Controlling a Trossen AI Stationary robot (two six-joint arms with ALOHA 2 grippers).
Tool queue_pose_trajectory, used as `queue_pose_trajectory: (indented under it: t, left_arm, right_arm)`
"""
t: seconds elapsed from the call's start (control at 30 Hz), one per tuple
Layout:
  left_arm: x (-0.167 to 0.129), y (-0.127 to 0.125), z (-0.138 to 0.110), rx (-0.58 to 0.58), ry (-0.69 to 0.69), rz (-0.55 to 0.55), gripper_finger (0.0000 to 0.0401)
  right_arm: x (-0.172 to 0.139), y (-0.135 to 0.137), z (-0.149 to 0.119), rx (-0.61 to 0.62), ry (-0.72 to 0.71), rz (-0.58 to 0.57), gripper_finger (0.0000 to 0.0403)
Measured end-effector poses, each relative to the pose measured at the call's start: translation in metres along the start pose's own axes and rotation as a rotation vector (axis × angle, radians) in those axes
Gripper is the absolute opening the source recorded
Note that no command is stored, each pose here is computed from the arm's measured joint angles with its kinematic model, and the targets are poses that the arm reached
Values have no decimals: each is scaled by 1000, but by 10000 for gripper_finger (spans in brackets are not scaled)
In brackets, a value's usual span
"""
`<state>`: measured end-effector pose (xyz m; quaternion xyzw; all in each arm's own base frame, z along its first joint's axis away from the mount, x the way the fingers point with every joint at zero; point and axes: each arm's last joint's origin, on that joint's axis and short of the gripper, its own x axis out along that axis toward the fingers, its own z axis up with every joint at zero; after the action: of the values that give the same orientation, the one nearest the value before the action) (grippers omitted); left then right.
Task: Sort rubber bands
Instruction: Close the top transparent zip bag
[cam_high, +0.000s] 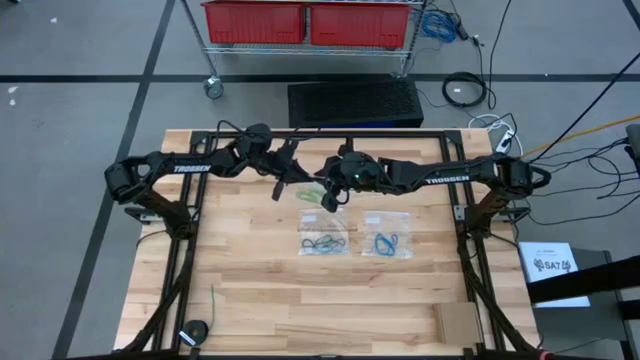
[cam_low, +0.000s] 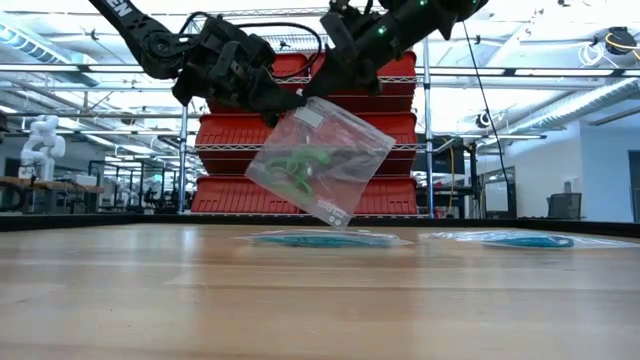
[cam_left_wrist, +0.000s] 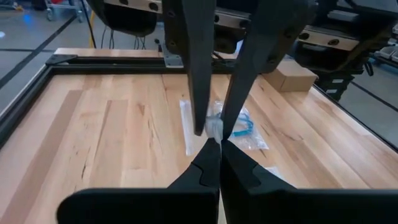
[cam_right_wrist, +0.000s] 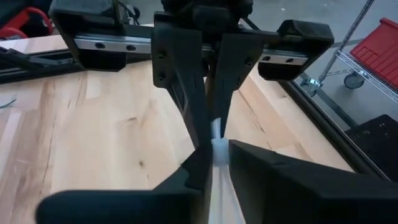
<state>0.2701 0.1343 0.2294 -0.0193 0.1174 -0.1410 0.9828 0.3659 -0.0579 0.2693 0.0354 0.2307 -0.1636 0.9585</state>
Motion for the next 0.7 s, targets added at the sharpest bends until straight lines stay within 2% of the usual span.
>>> queue_pose_trajectory:
  t: [0.17,0.33,0.7]
  left_arm:
    - [-2,-2,3,5,-6,5,0]
    - [-9,-7,12,24,-24,16,0]
    - [-32,-13,31,65,-71,53,0]
  right_arm:
    - [0,0,-1,-11,13,0,7]
    - [-2,0,1,-11,14,1,8]
    - [-2,3,-13,-26,130,-15,5]
